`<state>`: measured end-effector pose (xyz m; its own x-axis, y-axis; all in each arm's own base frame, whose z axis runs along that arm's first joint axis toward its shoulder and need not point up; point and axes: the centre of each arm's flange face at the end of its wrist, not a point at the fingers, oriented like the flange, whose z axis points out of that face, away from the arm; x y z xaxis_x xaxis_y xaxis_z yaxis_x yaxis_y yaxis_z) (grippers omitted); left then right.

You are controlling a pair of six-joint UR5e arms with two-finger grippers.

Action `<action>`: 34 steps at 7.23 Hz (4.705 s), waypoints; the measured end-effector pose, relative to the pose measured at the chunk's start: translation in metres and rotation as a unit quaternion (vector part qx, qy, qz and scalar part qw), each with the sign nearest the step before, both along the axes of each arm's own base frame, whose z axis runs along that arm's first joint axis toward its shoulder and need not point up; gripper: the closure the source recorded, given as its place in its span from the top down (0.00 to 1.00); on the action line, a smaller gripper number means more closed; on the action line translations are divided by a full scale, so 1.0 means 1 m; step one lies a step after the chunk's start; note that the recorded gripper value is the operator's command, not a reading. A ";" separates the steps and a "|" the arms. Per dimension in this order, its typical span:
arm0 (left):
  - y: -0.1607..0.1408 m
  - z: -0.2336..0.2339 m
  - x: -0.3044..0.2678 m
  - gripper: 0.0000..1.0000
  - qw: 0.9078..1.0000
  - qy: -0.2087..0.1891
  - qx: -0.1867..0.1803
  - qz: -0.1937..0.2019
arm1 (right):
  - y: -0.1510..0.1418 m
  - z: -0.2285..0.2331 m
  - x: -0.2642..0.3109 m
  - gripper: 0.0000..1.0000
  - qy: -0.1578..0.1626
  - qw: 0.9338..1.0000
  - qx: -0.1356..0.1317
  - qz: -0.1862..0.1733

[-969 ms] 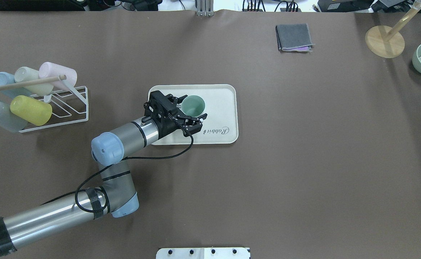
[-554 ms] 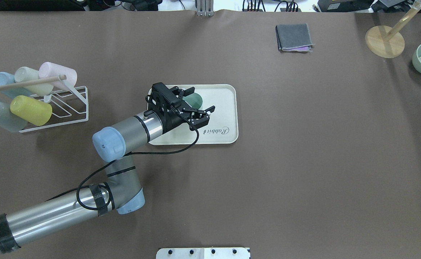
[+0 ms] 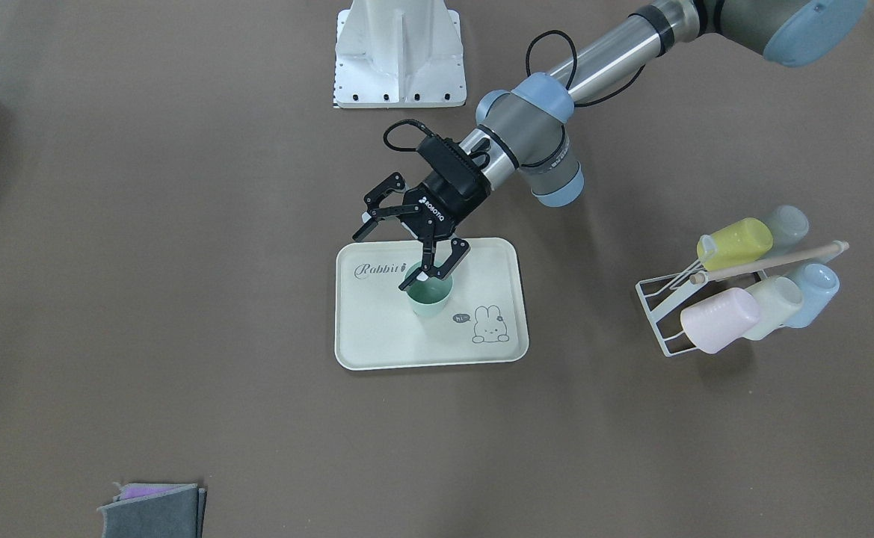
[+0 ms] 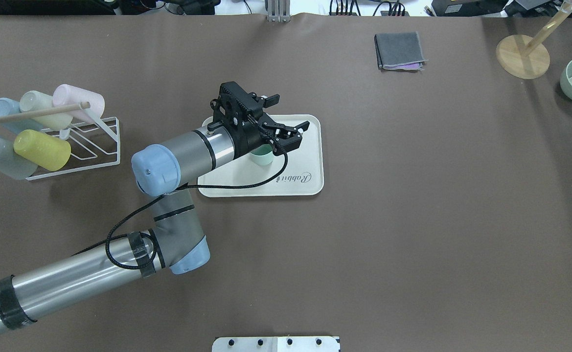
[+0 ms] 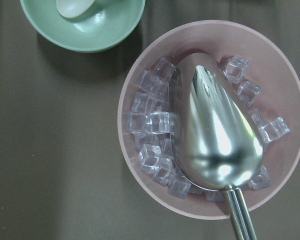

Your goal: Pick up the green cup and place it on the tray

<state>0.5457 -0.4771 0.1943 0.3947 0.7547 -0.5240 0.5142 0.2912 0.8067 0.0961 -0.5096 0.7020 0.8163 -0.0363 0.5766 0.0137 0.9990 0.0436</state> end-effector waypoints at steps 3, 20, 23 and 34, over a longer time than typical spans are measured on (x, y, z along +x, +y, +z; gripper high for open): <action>-0.048 -0.041 -0.054 0.98 0.998 -0.057 -0.009 0.039 | 0.000 -0.001 0.000 1.00 0.000 1.000 0.001 0.000; -0.047 0.264 -0.482 0.98 0.874 -0.151 -0.403 0.226 | 0.001 0.004 0.000 1.00 0.000 1.000 -0.004 0.001; -0.026 0.342 -0.524 0.99 0.863 -0.176 -0.440 0.177 | 0.001 0.002 0.000 1.00 0.000 1.000 -0.002 0.001; -0.012 0.438 -0.607 0.99 0.730 -0.355 -0.563 0.158 | 0.002 0.004 0.001 1.00 0.004 1.000 -0.003 0.000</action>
